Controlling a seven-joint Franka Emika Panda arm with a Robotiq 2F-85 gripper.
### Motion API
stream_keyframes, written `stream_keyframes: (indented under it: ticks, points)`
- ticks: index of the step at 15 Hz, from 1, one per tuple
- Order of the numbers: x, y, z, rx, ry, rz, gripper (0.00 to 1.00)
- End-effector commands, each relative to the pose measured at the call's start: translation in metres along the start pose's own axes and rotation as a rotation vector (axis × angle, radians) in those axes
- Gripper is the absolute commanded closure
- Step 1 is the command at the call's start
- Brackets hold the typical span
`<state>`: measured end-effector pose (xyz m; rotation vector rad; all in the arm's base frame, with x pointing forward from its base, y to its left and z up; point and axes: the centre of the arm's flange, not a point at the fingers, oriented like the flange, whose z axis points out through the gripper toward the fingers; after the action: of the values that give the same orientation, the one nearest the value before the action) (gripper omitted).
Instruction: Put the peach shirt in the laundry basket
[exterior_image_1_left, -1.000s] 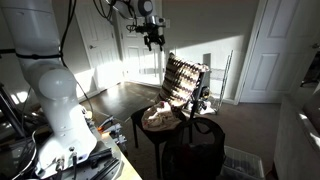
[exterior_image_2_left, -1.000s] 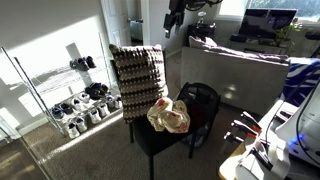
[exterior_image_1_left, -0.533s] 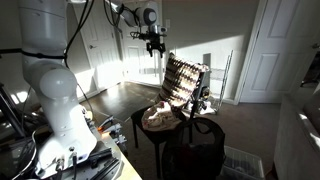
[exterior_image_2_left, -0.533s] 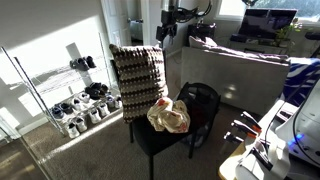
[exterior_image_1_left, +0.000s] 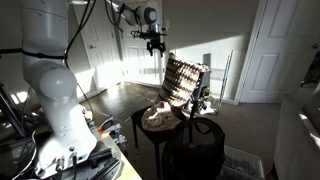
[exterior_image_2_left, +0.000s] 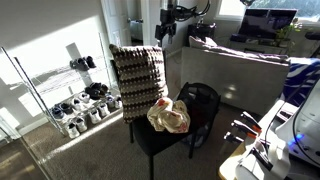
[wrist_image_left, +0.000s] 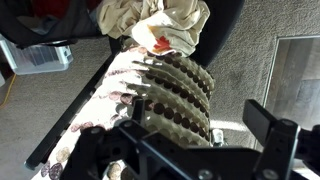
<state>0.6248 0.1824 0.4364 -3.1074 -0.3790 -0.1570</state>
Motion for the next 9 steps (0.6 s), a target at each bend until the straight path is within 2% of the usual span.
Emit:
stream_keyframes:
  ticks: [1,6,9]
  points:
    - [0.002,-0.003,0.018,0.025,-0.001,-0.002,0.0]
    - [0.002,-0.002,0.057,0.018,0.008,0.005,0.0]
    - [-0.006,0.005,0.091,0.002,-0.043,0.017,0.0]
